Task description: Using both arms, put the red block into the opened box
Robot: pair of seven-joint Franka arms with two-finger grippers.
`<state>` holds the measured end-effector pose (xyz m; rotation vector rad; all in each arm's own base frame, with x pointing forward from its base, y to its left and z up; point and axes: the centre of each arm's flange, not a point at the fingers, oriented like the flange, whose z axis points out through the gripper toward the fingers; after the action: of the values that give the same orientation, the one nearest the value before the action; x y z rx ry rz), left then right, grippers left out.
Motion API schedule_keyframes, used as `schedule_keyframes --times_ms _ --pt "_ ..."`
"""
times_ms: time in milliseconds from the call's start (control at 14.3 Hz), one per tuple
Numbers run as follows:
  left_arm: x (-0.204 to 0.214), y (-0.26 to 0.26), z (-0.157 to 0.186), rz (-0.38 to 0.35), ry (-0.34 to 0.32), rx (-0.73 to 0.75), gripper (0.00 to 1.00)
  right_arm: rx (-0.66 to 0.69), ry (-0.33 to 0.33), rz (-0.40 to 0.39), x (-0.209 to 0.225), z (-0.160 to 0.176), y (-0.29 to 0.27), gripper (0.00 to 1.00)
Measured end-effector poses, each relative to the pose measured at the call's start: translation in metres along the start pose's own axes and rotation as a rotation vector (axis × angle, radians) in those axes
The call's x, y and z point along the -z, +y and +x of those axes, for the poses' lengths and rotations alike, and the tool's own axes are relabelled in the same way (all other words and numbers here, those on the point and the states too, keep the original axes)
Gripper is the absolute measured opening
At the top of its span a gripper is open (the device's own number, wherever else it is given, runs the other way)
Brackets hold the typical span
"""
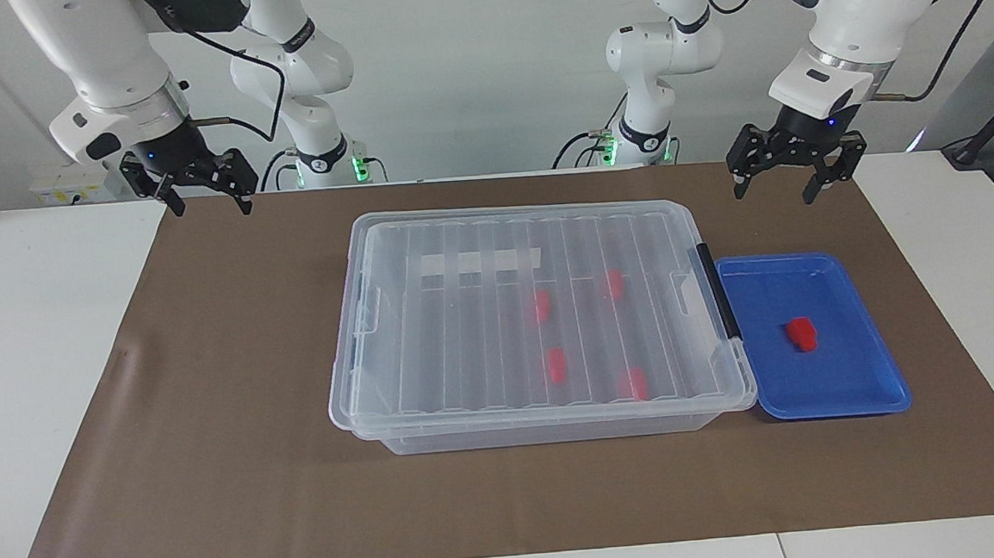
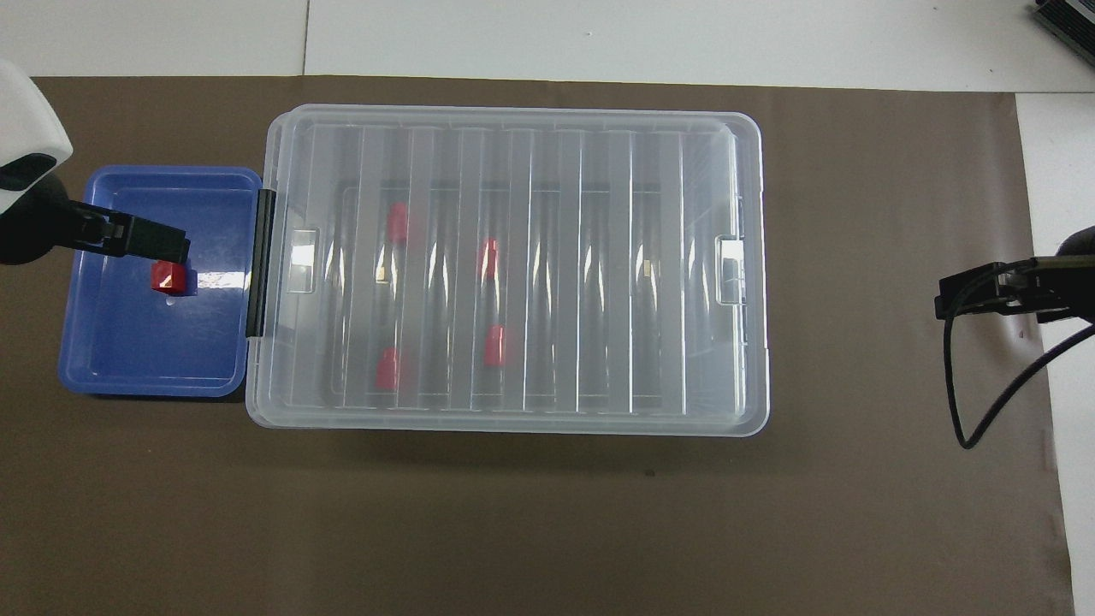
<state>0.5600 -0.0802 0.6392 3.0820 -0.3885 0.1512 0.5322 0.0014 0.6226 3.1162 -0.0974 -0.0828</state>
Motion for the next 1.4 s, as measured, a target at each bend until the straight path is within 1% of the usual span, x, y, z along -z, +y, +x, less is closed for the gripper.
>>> schedule_keyframes --times_ms 210,349,419,559,699,838,978,1118,1257,1397 --pt "0.0 0.0 0.0 0.0 0.0 0.0 1.0 0.0 0.0 0.0 0.0 0.0 0.0 1.0" --pt "0.0 0.0 0.0 0.0 0.0 0.0 1.0 0.002 0.008 0.021 0.001 0.001 -0.003 1.0" --pt "0.0 0.0 0.0 0.0 0.0 0.0 1.0 -0.001 0.027 0.044 0.001 0.003 -0.006 1.0" --pt "0.0 0.0 0.0 0.0 0.0 0.0 1.0 -0.025 0.071 0.065 -0.003 0.012 -0.01 1.0" --pt "0.0 0.0 0.0 0.0 0.0 0.0 1.0 -0.01 0.094 0.074 -0.024 0.029 -0.034 1.0" --pt "0.0 0.0 0.0 0.0 0.0 0.0 1.0 0.0 0.116 0.082 -0.054 0.05 -0.073 1.0" --pt "0.0 0.0 0.0 0.0 0.0 0.0 1.0 0.028 0.112 0.086 -0.086 0.066 -0.107 1.0" --pt "0.0 0.0 0.0 0.0 0.0 0.0 1.0 0.058 0.1 0.085 -0.116 0.074 -0.133 1.0" --pt "0.0 0.0 0.0 0.0 0.0 0.0 1.0 0.074 0.11 0.087 -0.14 0.077 -0.146 1.0" --pt "0.0 0.0 0.0 0.0 0.0 0.0 1.0 0.084 0.107 0.085 -0.155 0.074 -0.153 1.0"
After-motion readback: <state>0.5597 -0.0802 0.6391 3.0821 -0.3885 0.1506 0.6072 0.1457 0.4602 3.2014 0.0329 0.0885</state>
